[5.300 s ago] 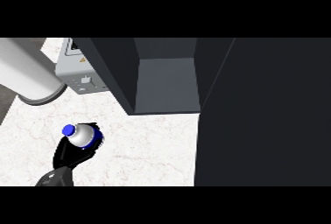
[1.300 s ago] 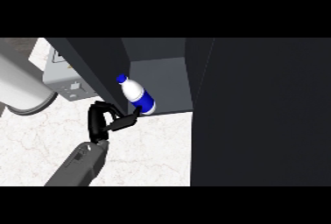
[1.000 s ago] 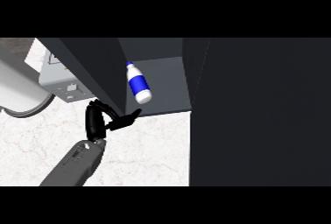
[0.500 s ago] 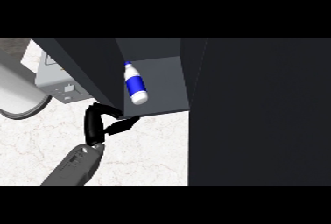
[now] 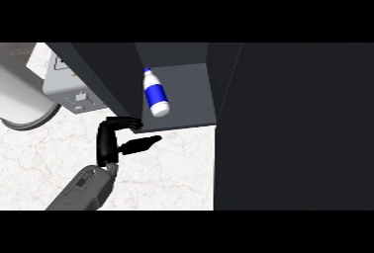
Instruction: Pick up the bottled water, place it into the cabinet and close the cabinet
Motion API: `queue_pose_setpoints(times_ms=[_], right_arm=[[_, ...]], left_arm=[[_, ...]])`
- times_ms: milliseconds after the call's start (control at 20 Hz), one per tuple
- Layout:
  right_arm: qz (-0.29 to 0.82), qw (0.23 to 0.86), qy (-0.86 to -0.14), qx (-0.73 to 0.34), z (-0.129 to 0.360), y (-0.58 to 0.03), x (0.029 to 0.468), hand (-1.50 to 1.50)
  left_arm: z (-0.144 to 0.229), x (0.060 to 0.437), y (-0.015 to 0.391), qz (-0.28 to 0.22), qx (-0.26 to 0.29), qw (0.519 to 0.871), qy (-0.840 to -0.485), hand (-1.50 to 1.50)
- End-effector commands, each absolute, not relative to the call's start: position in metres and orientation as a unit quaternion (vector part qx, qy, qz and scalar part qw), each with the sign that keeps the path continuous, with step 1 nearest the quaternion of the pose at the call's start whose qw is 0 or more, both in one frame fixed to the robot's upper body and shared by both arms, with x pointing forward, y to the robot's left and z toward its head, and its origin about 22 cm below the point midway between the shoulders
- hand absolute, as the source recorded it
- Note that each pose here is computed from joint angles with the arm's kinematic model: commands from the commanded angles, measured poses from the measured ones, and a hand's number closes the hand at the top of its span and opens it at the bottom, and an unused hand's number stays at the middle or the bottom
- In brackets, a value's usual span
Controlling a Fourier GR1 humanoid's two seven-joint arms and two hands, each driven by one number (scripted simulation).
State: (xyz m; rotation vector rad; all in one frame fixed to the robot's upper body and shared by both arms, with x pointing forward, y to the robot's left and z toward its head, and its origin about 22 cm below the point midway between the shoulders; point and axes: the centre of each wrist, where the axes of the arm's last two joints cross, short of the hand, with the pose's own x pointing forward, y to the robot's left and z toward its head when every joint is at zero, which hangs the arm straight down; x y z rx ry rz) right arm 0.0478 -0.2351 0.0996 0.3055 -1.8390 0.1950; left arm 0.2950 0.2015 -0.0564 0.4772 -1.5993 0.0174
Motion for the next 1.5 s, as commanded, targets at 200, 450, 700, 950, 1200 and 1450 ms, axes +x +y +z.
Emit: queue_pose_setpoints(times_ms=[200,450,700,950,1200,1450], right_arm=[[0.065,0.589,-0.795,0.132,0.107,-0.234,0.045,-1.5],[0.058,0.592,-0.794,0.126,0.106,-0.233,0.045,-1.5],[0.054,0.602,-0.788,0.115,0.11,-0.233,0.042,-1.5],[0.029,0.602,-0.791,0.101,0.111,-0.224,0.035,-1.5],[0.035,0.603,-0.793,0.084,0.131,-0.222,0.033,-1.5],[0.095,0.6,-0.79,0.085,0.145,-0.227,0.033,-1.5]], left_arm=[[0.036,0.345,0.127,0.019,0.045,0.582,-0.812,-1.5],[0.033,0.337,0.11,0.016,0.003,0.593,-0.805,-1.5],[0.031,0.323,0.093,0.022,-0.075,0.581,-0.81,-1.5],[0.02,0.309,0.097,0.015,-0.171,0.571,-0.803,-1.5],[0.035,0.303,0.094,0.02,-0.208,0.551,-0.808,-1.5],[0.03,0.269,0.093,0.016,-0.232,0.551,-0.801,-1.5]])
